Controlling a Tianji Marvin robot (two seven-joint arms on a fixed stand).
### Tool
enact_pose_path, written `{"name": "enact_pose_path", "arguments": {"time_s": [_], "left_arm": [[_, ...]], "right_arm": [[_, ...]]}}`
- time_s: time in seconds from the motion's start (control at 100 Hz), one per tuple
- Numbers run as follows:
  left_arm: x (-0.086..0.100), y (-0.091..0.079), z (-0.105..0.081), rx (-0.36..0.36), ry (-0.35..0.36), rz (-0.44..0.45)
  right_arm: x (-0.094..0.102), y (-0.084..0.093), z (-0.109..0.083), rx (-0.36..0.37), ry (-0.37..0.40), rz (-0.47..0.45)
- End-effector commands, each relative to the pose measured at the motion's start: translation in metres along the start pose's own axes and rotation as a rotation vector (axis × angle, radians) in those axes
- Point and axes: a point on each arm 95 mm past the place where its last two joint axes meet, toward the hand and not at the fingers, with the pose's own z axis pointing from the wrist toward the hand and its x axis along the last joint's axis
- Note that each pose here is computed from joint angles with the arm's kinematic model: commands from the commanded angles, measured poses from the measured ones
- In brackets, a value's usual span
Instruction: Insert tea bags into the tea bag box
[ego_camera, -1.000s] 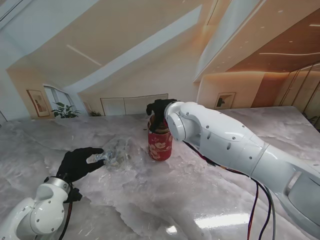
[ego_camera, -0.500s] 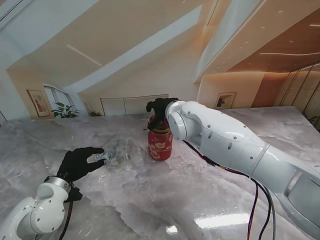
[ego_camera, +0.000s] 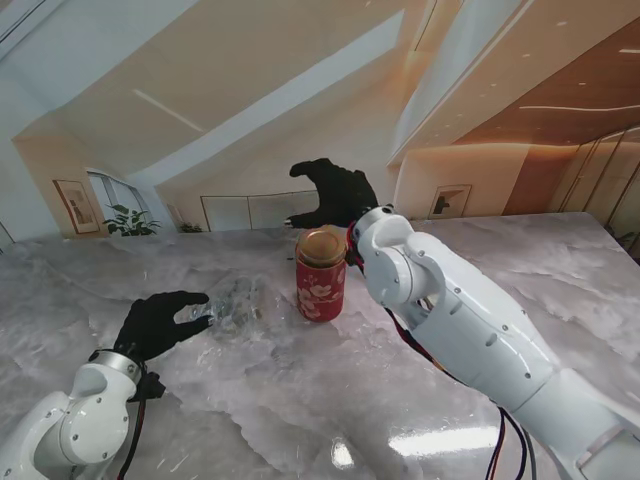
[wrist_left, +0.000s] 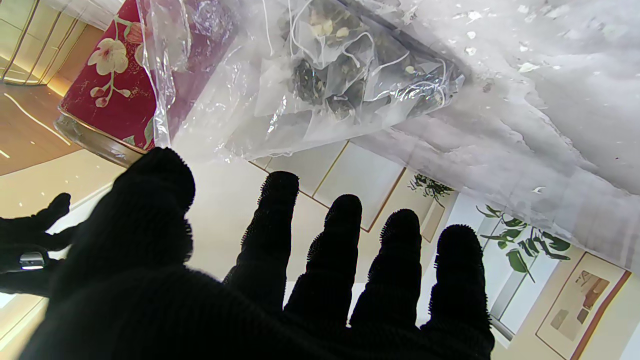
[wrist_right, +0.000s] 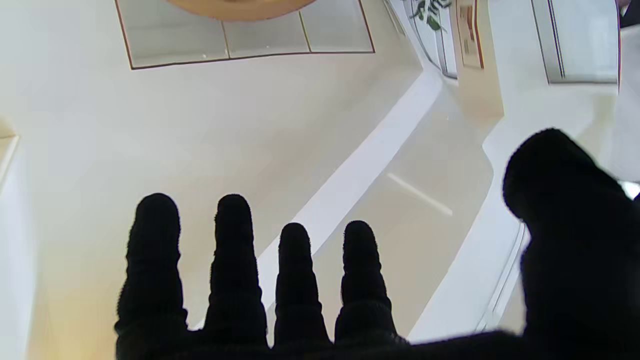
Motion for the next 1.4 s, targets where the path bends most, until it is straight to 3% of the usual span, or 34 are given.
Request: {"name": "enact_pose_path", "arguments": {"time_s": [0.0, 0.14, 0.38, 0.69, 0.98, 1.39], "left_arm": [[0.003, -0.001, 0.002, -0.005, 0.017, -0.006], [0.005, -0.008, 0.005, 0.004, 0.041, -0.007], [0.01, -0.016, 0.014, 0.003, 0.085, -0.012], [0.018, -0.014, 0.022, -0.025, 0.1, -0.029], [0.025, -0.013, 0.029, -0.043, 0.106, -0.036], [0.023, -0.007, 0.022, -0.048, 0.086, -0.032]], "right_arm": [[-0.002, -0.018, -0.015, 0.065, -0.015, 0.006], [-0.017, -0.024, -0.042, 0.022, -0.028, 0.077], [-0.044, -0.036, -0.092, -0.038, -0.046, 0.089], [-0.065, -0.051, -0.143, -0.051, -0.059, 0.123], [-0.074, -0.061, -0.161, -0.035, -0.085, 0.131], [-0.07, -0.096, -0.173, -0.028, -0.129, 0.17]]}}
